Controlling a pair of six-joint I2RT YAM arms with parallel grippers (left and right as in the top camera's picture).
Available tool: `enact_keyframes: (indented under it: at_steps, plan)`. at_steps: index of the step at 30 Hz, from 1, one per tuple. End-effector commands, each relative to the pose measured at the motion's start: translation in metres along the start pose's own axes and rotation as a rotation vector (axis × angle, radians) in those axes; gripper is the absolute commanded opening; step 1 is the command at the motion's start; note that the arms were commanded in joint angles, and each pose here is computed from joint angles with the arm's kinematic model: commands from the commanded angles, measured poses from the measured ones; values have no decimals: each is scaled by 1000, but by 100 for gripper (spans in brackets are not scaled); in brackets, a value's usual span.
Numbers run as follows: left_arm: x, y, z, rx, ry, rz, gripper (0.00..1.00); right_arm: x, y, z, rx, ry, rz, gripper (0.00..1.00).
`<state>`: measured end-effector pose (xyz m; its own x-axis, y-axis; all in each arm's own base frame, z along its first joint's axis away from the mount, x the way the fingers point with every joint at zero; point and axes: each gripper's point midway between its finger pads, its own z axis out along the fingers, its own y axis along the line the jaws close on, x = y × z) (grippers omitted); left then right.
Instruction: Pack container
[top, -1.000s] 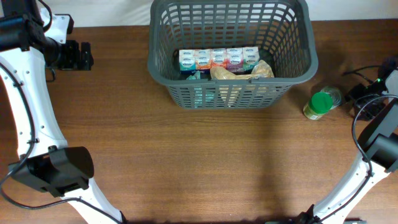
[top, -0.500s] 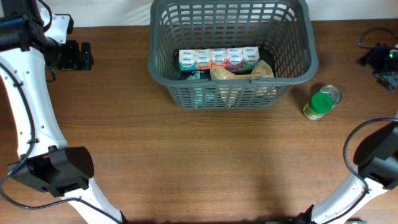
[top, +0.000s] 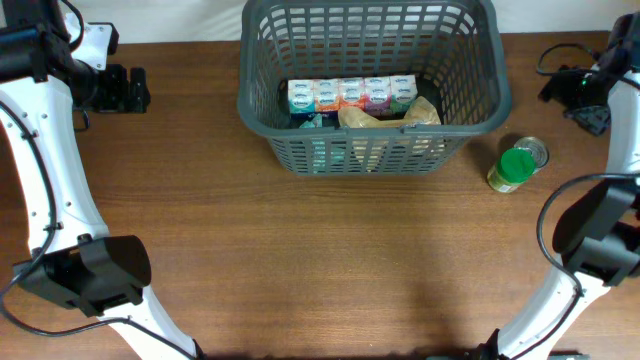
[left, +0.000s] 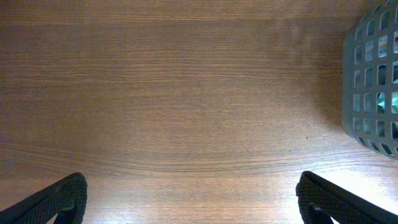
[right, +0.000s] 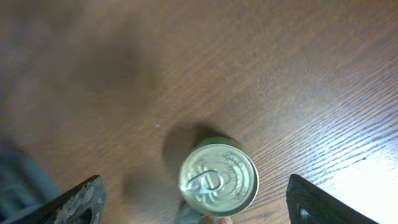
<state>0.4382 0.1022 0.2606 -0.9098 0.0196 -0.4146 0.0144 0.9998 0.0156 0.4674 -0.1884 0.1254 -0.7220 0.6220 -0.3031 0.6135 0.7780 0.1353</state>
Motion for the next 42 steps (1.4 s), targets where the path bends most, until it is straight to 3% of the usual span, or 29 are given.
enact_keyframes:
  at_steps: [1,13,25,29,32,42]
  plan:
    - [0,-1,-7,8,-17,-17,99,23,-15,43,60,100,3,86]
    - [0,-1,-7,8,-18,-17,99,63,-30,101,105,250,7,87]
    - [0,-1,-7,8,-17,-17,99,86,-37,119,115,292,9,86]
    - [0,-1,-7,8,-17,-17,99,86,-37,119,116,293,9,74]
    - [0,-1,-7,8,-17,-17,99,86,-37,119,116,293,9,56]
    - [0,-1,-7,8,-17,-17,99,85,-40,119,119,292,21,49]
